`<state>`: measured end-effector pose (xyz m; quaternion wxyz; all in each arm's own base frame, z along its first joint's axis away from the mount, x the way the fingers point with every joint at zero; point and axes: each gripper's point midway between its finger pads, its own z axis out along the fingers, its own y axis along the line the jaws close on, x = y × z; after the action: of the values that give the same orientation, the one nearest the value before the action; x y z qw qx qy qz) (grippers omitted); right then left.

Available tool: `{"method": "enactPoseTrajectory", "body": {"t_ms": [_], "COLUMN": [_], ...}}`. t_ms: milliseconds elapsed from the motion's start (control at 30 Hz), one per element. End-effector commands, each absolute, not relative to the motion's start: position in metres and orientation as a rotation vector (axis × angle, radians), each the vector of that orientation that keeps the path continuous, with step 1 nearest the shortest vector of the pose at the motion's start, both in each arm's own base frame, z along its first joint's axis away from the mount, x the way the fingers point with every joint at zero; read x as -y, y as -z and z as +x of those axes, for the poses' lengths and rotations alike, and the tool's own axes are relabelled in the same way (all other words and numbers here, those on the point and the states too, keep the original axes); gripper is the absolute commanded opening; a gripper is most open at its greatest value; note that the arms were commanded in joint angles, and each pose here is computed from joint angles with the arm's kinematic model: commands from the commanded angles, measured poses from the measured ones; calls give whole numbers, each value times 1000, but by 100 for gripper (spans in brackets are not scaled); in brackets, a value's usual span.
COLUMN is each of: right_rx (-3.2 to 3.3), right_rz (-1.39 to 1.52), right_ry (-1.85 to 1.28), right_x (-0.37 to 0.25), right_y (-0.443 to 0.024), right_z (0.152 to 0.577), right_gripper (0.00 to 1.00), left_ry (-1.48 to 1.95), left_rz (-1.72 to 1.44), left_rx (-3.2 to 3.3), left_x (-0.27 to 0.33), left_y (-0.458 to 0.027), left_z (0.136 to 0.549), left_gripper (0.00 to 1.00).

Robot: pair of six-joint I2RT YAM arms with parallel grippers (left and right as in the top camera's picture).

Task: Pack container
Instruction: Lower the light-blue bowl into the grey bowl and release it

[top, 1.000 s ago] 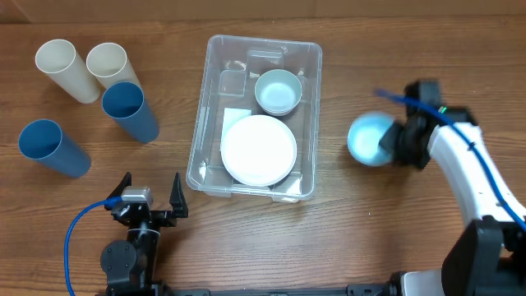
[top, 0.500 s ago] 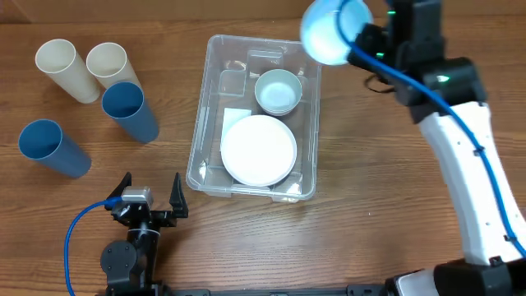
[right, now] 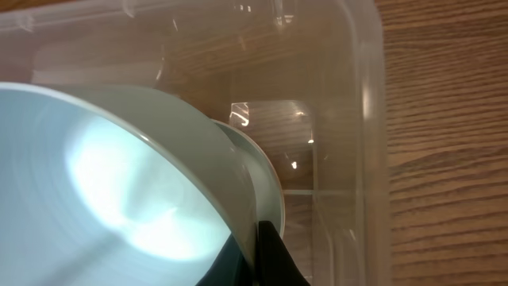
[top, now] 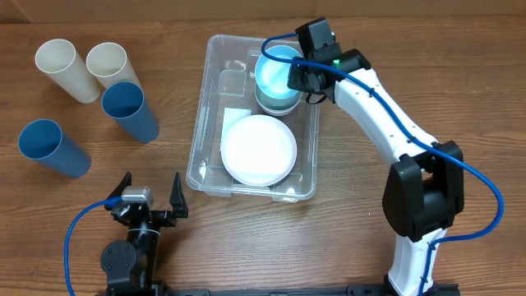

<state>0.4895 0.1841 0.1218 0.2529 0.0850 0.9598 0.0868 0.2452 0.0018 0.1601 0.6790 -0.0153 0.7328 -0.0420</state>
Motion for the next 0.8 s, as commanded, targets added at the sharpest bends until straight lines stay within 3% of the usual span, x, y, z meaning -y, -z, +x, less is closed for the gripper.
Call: {"method": "enactPoseTrajectory", "body": {"t_ms": [0, 133, 167, 367, 500, 767], "right_rx": [-2589, -2592, -2599, -2694, -2754, -2592], "right_rz": [213, 198, 172, 139, 84, -67], "right_ry": [-252, -259, -271, -343, -404, -374], "right_x": [-192, -193, -196, -204, -212, -218], "right_y": [-126, -125, -124, -118, -140, -158], "right_z": [494, 494, 493, 473, 459, 495], "right_gripper": [6, 61, 64, 66, 67, 66], "left_ry": [76, 76, 76, 76, 76, 76], "left_rz": [-33, -33, -33, -33, -33, -33], "left_rx": [-1641, -1641, -1641, -1641, -1641, -1641], "left_x": [-4, -4, -4, -4, -4, -4], "left_y": [-160, -160, -160, -160, -160, -160], "left_z": [245, 245, 245, 245, 245, 245], "left_gripper": [100, 100, 100, 100, 100, 100]}}
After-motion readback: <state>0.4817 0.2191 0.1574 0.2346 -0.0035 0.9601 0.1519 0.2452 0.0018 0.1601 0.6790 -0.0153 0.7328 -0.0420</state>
